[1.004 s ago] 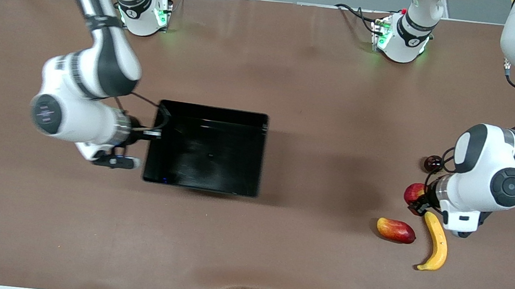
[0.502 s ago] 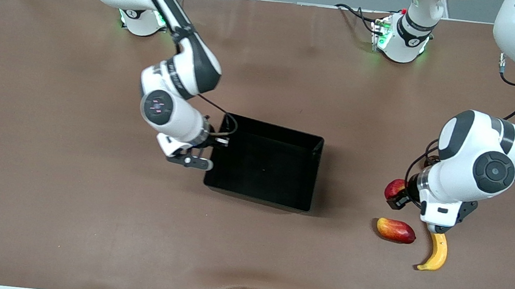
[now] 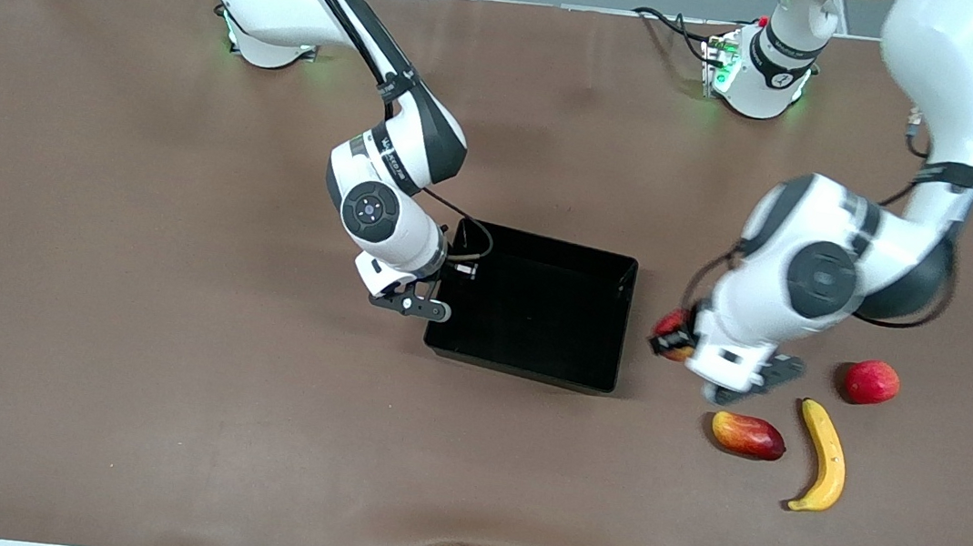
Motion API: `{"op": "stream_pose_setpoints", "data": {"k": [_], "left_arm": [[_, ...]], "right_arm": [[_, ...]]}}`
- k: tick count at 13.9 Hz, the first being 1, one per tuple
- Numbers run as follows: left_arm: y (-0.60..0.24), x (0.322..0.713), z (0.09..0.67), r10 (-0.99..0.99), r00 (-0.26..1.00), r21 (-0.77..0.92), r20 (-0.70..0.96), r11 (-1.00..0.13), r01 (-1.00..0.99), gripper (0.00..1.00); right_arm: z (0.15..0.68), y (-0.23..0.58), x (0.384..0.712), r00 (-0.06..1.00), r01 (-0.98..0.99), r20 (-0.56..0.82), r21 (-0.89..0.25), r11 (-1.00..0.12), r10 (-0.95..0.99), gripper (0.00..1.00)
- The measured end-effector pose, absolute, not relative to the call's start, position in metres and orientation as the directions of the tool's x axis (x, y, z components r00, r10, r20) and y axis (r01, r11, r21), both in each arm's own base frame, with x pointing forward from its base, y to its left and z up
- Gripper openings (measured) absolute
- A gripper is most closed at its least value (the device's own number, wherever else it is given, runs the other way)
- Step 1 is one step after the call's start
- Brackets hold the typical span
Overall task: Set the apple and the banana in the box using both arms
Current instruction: 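Carry the apple over the box while the right gripper slides the box, then open the left gripper over the box while the right gripper withdraws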
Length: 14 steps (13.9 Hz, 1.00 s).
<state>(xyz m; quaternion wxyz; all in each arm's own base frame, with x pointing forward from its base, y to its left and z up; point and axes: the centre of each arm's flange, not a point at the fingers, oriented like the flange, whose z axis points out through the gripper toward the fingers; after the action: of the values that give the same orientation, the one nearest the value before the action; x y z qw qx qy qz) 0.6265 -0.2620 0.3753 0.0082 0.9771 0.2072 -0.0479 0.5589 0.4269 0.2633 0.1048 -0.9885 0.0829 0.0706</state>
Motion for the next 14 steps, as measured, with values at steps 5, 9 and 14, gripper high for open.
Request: {"op": "stream_pose_setpoints", "data": {"k": [5,9,14], "left_arm": [[-0.357,0.578,0.306,0.271,0.947,-0.064,-0.173,-0.963,0.263,0.68],[-0.372,0.566,0.269,0.245,0.944,-0.091,-0.219,-0.969,0.230,0.68],[-0.368,0.563,0.229,0.254,0.928,-0.120,-0.271,-0.966,0.229,0.68]], "right_arm": [[0.342,0.383,0.616,0.966,-0.223,-0.170,-0.180,-0.958,-0.194,0.95],[0.414,0.306,0.656,0.955,-0.258,-0.178,-0.111,-0.960,-0.236,1.00],[0.480,0.205,0.676,0.942,-0.306,-0.173,-0.099,-0.947,-0.286,1.00]]}}
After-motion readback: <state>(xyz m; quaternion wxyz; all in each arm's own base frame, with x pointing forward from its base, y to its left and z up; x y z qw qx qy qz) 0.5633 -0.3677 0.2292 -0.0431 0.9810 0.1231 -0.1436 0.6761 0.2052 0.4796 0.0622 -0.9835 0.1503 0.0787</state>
